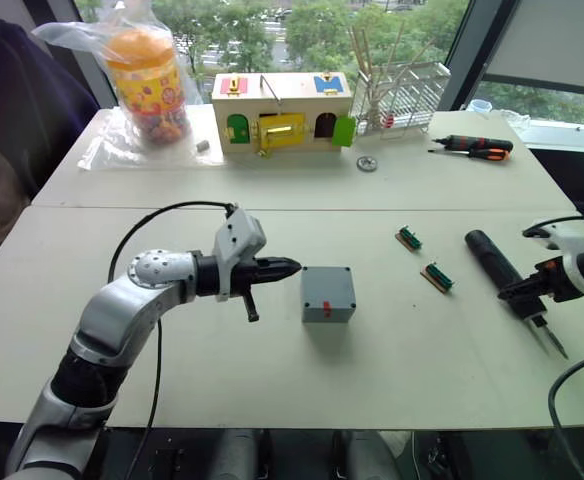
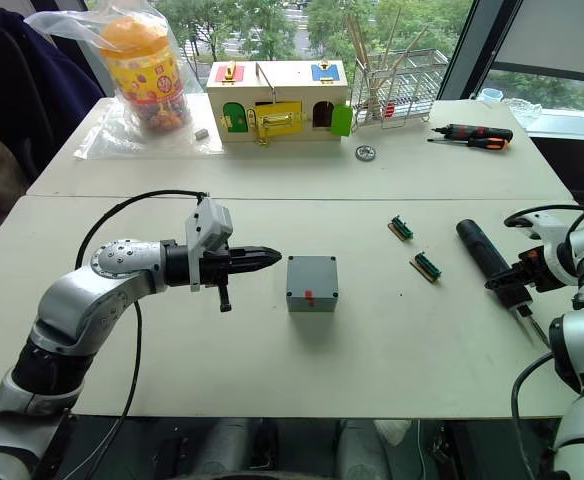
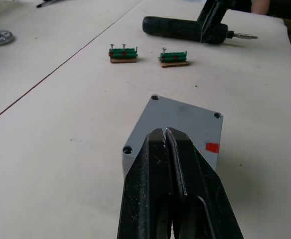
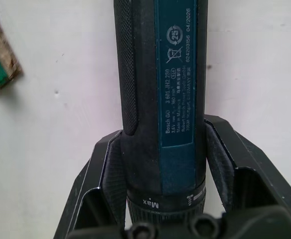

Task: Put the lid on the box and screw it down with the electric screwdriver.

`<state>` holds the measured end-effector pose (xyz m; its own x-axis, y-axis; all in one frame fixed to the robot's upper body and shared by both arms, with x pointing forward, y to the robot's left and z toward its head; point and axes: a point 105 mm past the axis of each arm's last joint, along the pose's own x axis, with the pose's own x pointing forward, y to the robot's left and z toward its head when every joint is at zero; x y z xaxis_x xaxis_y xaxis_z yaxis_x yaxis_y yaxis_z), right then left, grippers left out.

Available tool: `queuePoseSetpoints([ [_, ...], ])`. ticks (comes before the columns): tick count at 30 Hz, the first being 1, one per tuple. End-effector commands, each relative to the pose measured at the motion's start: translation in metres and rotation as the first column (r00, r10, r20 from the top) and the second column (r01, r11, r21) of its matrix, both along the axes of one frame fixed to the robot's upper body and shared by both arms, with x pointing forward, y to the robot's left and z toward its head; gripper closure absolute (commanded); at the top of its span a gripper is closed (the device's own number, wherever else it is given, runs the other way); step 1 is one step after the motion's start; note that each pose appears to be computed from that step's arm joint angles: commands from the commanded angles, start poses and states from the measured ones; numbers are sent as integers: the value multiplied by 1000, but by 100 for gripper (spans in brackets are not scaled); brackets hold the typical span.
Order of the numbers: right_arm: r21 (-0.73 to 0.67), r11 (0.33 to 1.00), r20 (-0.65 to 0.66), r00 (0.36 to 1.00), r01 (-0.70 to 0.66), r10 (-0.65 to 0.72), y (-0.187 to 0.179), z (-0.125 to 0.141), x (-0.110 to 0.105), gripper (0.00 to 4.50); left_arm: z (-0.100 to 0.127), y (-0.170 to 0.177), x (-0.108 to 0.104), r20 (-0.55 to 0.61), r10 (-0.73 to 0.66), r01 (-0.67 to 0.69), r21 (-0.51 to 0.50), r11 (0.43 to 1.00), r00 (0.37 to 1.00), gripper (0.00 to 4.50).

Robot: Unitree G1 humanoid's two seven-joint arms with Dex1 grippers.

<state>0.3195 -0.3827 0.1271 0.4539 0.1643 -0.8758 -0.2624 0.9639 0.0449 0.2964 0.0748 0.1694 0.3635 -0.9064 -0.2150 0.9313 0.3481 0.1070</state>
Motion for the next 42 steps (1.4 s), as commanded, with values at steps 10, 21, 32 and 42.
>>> queuePoseSetpoints([
  [10,364,918,861,432,-156,-268,65,204,8,266,23,7,20,-6,-91,90,-45,995,996,450],
  [21,475,761,879,211,-442,-426,202,157,-8,266,9,-20,19,-51,-208,210,40,977,977,450],
  [32,382,776,922,268,-502,-280,235,123,-17,266,-10,-40,19,-61,-219,224,84,971,974,450],
  [42,383,756,919,303,-531,-252,251,111,-21,266,-26,-39,16,-74,-234,243,151,958,969,450],
])
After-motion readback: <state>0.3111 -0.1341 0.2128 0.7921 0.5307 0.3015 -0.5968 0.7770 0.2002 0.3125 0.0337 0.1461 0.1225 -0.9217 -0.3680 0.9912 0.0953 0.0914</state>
